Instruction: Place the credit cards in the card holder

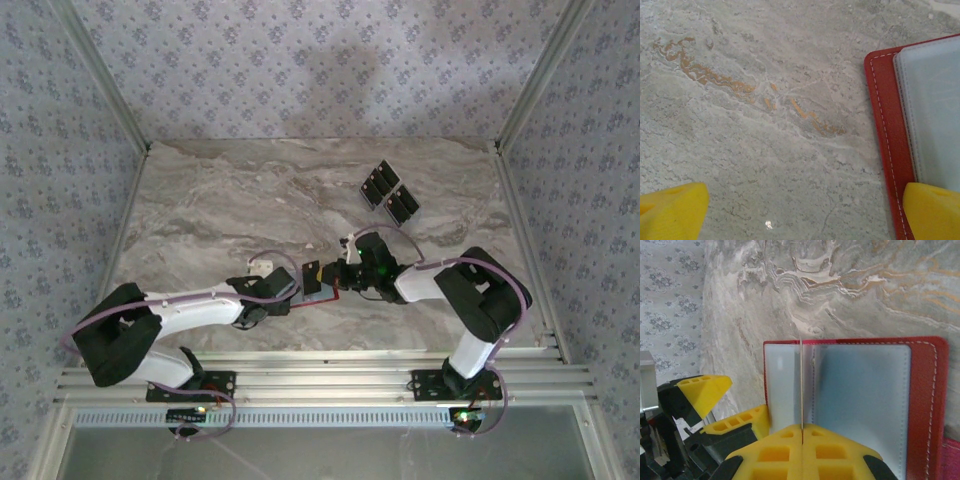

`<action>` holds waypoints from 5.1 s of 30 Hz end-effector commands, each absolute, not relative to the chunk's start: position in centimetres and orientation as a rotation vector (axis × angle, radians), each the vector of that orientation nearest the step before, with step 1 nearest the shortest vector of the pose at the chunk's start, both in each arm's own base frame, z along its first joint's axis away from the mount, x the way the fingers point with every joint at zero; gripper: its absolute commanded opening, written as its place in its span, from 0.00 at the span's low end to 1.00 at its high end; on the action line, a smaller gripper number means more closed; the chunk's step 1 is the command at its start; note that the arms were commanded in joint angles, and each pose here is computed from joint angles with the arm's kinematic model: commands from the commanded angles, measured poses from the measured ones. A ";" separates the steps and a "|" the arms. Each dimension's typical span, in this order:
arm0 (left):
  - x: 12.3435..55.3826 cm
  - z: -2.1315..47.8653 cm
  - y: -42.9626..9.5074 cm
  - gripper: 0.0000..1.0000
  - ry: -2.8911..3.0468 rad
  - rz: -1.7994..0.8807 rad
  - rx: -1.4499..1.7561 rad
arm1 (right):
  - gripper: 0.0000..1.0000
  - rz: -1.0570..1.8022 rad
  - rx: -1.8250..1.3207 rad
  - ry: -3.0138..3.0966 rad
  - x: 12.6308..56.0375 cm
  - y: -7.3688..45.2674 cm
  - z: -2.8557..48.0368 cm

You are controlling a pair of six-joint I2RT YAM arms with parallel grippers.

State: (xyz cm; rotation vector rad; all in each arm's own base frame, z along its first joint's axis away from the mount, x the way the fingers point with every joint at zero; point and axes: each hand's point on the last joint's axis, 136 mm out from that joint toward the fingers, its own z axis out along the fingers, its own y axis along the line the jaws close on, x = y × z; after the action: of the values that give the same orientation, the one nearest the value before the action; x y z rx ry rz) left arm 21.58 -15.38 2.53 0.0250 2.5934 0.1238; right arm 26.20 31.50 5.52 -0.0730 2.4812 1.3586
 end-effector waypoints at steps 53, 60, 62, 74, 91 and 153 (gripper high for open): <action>19.9 1.0 -13.2 1.00 2.659 0.255 0.072 | 0.00 1.442 -0.132 2.609 24.2 31.9 1.1; 20.0 1.0 -13.3 1.00 2.658 0.251 0.075 | 0.00 1.447 -0.146 2.628 24.0 32.4 0.8; 20.0 1.0 -13.3 1.00 2.658 0.251 0.075 | 0.00 1.444 -0.152 2.639 23.9 32.6 0.6; 20.1 1.2 -13.6 1.00 2.654 0.235 0.073 | 0.00 1.424 -0.184 2.673 23.8 33.6 0.6; 22.3 5.2 -13.0 1.00 2.579 0.111 -0.090 | 0.43 1.117 -0.299 2.719 25.9 32.0 5.5; 24.0 1.3 -14.4 1.00 2.640 0.135 -0.052 | 0.11 0.879 -0.490 2.800 26.8 33.9 3.1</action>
State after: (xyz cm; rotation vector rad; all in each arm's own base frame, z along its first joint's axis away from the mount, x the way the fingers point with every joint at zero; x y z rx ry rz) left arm 23.11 -13.00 2.09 -0.0594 2.6341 0.1933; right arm 26.85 35.23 3.77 -0.5086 2.7762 0.8963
